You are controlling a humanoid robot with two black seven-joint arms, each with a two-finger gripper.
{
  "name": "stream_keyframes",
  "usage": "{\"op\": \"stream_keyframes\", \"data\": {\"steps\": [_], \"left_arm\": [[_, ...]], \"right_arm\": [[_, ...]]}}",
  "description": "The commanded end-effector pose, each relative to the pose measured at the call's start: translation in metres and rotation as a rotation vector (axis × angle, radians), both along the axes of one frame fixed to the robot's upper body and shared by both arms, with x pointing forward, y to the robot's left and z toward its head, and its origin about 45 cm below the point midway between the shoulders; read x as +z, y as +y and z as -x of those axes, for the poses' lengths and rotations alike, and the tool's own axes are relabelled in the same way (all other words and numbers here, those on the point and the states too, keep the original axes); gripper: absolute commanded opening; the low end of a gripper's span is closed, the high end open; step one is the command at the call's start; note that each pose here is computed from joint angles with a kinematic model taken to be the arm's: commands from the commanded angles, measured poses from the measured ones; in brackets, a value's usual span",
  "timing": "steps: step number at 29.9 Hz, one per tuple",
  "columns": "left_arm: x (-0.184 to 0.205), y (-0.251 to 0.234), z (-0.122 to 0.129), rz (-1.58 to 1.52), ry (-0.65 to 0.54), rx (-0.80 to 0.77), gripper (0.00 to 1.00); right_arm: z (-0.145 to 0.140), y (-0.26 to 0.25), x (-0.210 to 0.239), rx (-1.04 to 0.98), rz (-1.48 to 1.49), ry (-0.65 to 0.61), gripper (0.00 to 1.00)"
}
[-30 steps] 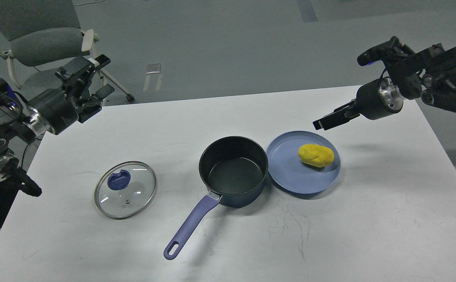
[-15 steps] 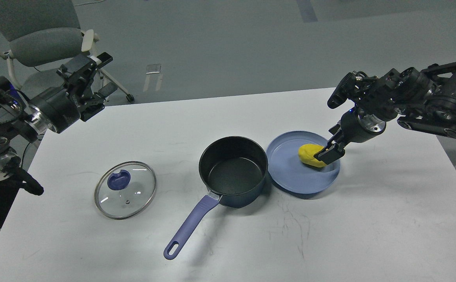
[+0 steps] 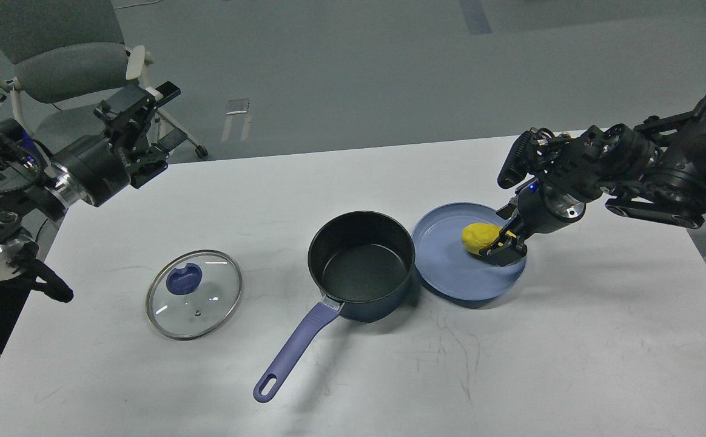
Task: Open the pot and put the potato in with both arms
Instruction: 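Reach the right gripper down to the yellow potato and grasp it, then lift the potato and carry it over the open saucepan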
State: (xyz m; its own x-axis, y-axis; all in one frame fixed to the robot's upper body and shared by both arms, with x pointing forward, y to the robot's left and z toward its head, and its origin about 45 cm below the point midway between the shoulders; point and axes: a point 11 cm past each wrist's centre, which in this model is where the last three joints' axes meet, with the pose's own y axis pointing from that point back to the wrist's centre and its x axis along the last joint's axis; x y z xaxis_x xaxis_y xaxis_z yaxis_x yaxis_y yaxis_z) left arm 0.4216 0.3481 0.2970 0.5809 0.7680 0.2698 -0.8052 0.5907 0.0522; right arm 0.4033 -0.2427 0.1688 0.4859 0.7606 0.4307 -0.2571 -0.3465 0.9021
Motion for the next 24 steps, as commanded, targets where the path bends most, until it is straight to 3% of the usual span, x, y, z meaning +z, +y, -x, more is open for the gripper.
{"op": "stream_keyframes", "data": {"steps": [1, 6, 11, 12, 16, 20, 24], "left_arm": [[0.000, 0.000, 0.000, 0.000, 0.001, 0.000, 0.97], [0.002, 0.000, -0.001, 0.004, -0.004, 0.001, 0.97], [0.002, 0.000, -0.001, 0.004, -0.006, 0.002, 0.97], [0.002, 0.000, -0.001, 0.004, -0.006, 0.002, 0.97], [0.002, 0.000, -0.001, 0.004, -0.006, 0.002, 0.97], [0.002, 0.000, -0.001, 0.004, -0.006, 0.002, 0.97], [0.003, 0.000, -0.001, 0.007, -0.009, 0.001, 0.97]], "right_arm": [[0.000, 0.002, -0.004, 0.007, -0.010, -0.006, 0.89], [-0.001, 0.011, -0.009, 0.034, -0.032, -0.031, 0.77], [-0.001, 0.015, -0.012, 0.043, -0.035, -0.032, 0.47], [-0.001, 0.015, -0.012, 0.043, -0.035, -0.033, 0.47], [-0.001, 0.013, -0.012, 0.040, -0.033, -0.032, 0.25], [-0.004, 0.013, -0.005, 0.032, -0.041, -0.041, 0.24], [-0.017, 0.033, 0.031, 0.015, -0.124, -0.080, 0.24]]}}
